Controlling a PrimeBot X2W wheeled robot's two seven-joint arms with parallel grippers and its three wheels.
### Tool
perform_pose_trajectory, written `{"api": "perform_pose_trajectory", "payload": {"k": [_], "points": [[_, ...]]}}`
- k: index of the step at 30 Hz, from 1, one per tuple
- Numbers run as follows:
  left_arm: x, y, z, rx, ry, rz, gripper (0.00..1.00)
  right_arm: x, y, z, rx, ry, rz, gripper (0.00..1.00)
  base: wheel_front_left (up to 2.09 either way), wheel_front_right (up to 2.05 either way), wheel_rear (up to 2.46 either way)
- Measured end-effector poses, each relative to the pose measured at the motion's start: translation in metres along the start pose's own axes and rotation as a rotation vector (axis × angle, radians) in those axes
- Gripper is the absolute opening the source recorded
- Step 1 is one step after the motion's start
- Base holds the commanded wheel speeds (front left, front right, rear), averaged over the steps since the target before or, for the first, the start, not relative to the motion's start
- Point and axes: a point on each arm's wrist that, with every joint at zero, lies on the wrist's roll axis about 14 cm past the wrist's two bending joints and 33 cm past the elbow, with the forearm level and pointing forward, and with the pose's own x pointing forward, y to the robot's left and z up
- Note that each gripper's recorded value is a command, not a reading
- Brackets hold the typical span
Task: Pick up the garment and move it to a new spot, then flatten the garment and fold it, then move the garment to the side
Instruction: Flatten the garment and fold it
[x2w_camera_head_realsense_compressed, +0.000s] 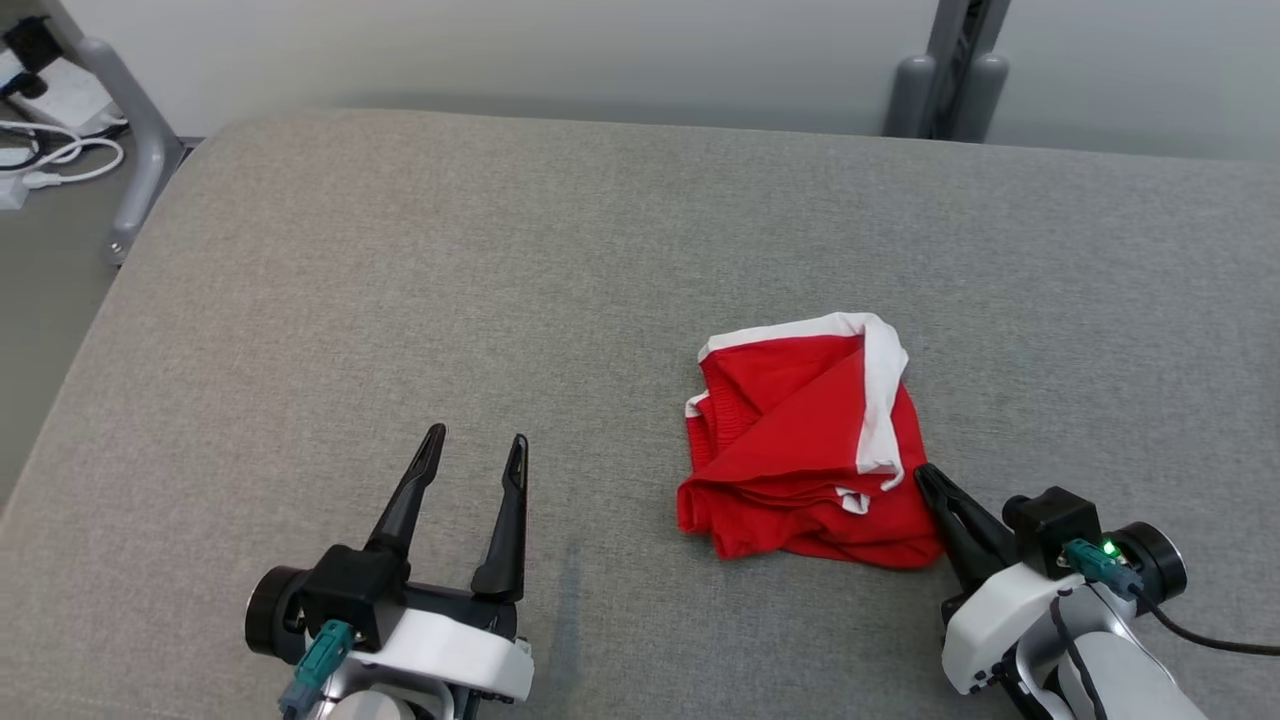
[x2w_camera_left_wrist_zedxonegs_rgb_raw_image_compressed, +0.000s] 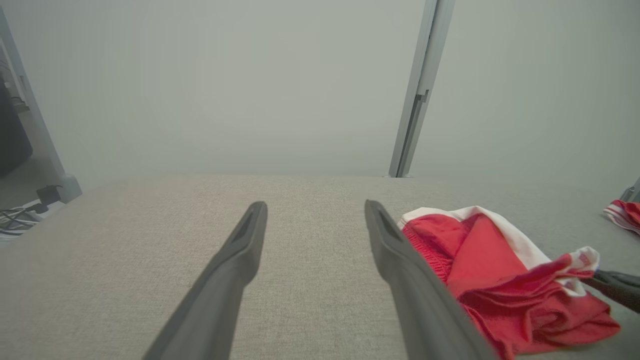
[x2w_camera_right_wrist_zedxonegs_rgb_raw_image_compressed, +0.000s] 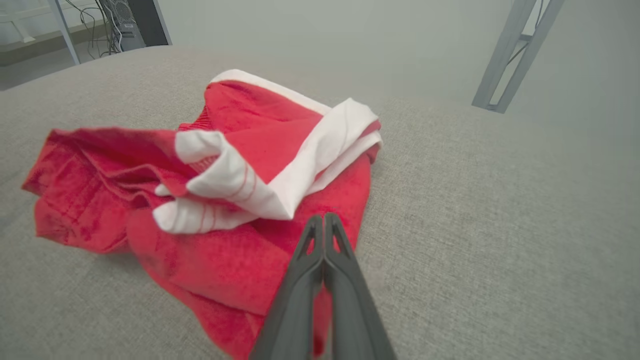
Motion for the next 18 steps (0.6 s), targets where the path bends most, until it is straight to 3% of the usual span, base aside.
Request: {"api": "perform_pose_trajectory", "payload": {"k": [11, 18], "points": [[-0.01, 0.018, -0.004, 0.01, 0.018, 0.065, 1.0, 0.017, 0.031, -0.031, -0.01, 0.135, 0.137, 0.0, 0.0, 0.0, 0.0], [-0.015, 0.024, 0.001, 0.008, 0.005, 0.089, 1.0, 0.024, 0.038, -0.029, -0.032, 0.151, 0.174, 0.0, 0.0, 0.0, 0.0]]}}
